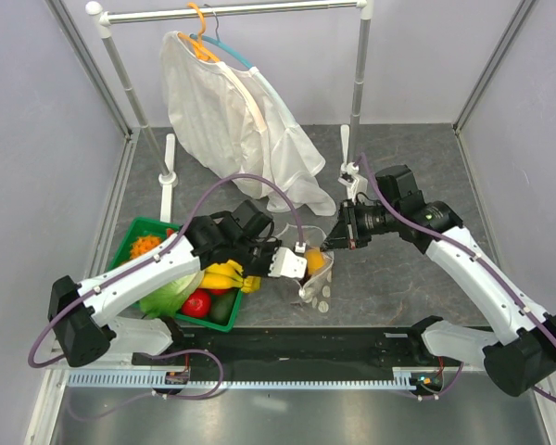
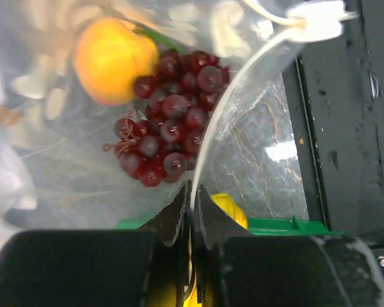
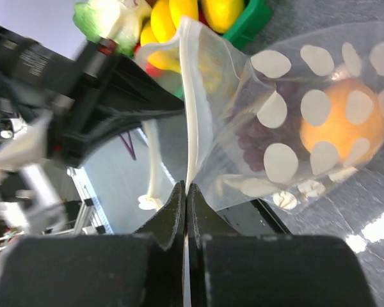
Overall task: Place the food in the zip-top bag and seal the zipper
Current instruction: Adjust the zipper food storage bag at the center of the board, then pick up the fake fruit from the bin.
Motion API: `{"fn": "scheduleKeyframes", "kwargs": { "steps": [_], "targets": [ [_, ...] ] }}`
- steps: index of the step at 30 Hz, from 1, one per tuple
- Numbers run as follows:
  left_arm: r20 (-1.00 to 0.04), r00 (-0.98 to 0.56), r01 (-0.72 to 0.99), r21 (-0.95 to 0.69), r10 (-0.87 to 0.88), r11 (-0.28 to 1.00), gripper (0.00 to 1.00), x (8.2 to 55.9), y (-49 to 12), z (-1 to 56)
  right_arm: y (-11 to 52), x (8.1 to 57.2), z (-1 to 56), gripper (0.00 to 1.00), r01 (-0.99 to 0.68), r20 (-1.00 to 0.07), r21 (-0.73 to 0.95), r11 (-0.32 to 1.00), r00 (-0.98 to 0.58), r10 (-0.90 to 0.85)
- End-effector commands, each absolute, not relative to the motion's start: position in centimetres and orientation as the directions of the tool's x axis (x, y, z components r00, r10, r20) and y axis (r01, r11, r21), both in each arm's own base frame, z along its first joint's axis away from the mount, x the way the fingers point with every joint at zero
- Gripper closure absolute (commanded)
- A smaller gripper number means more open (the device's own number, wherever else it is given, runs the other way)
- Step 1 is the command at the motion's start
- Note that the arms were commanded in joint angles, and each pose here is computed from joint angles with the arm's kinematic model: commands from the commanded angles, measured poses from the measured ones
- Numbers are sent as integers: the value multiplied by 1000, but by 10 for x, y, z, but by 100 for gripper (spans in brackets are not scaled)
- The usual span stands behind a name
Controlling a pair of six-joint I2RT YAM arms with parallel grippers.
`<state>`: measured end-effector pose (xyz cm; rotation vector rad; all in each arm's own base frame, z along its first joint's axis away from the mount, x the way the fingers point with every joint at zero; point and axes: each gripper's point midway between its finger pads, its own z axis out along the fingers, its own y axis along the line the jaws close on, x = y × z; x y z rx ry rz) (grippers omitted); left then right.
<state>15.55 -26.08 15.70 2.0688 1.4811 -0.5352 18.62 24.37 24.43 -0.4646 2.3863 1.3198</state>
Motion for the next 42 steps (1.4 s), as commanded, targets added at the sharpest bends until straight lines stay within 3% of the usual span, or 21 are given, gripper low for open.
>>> {"fn": "scheduleKeyframes", "kwargs": {
  "steps": [1, 4, 7, 9, 10, 13, 15, 16, 20, 23, 27, 32, 33, 35, 39, 42],
  "targets": [
    [-707, 369, 929, 307, 603, -208, 98, 155, -282, 237, 228, 184, 255, 100, -538, -568, 640, 549, -812, -134],
    [-792, 362, 932, 317, 491, -176, 98, 139, -286, 295, 221, 185, 264, 100, -555, -600, 601, 575, -788, -134],
    [-800, 286, 958, 230, 528, -170, 95, 130, -280, 286, 220, 189, 265, 100, -563, -617, 582, 588, -776, -131],
    [-784, 204, 979, 177, 586, -104, 76, 136, -276, 269, 219, 194, 259, 100, -553, -610, 574, 604, -781, -135],
    [-776, 96, 995, 90, 623, -41, 58, 133, -272, 255, 219, 194, 258, 100, -554, -609, 573, 605, -781, -138],
    [-800, -66, 998, -42, 597, 54, 34, 127, -259, 249, 220, 196, 255, 100, -552, -608, 571, 608, -781, -139],
    [-827, -182, 981, -118, 532, 152, 23, 137, -242, 260, 220, 195, 253, 100, -553, -606, 571, 607, -782, -142],
    [-828, -209, 974, -128, 520, 187, 23, 141, -235, 264, 220, 196, 251, 100, -549, -602, 571, 610, -786, -144],
    [-859, -361, 843, -134, 363, 521, 16, 185, -181, 298, 220, 197, 252, 100, -548, -602, 571, 612, -786, -143],
    [-822, -491, 681, -156, 289, 715, 15, 202, -135, 301, 221, 198, 261, 100, -555, -614, 568, 608, -778, -136],
    [-688, -687, 393, -83, 232, 916, 14, 212, -62, 278, 218, 201, 264, 100, -559, -621, 550, 621, -770, -143],
    [-579, -814, 95, -59, 43, 994, 7, 223, 14, 261, 216, 206, 253, 100, -558, -622, 524, 643, -767, -158],
    [-553, -833, 55, -68, 8, 996, 1, 223, 22, 254, 214, 210, 250, 100, -557, -626, 507, 658, -762, -163],
    [-492, -868, -44, -69, -72, 997, 0, 224, 45, 238, 212, 212, 247, 100, -553, -624, 497, 669, -763, -168],
    [-475, -876, -16, -131, -77, 991, 1, 213, 70, 221, 211, 214, 244, 100, -544, -607, 493, 679, -774, -180],
    [-465, -883, 116, -101, 56, 988, 5, 198, 85, 209, 211, 215, 245, 100, -533, -597, 493, 688, -782, -178]
  ]
}}
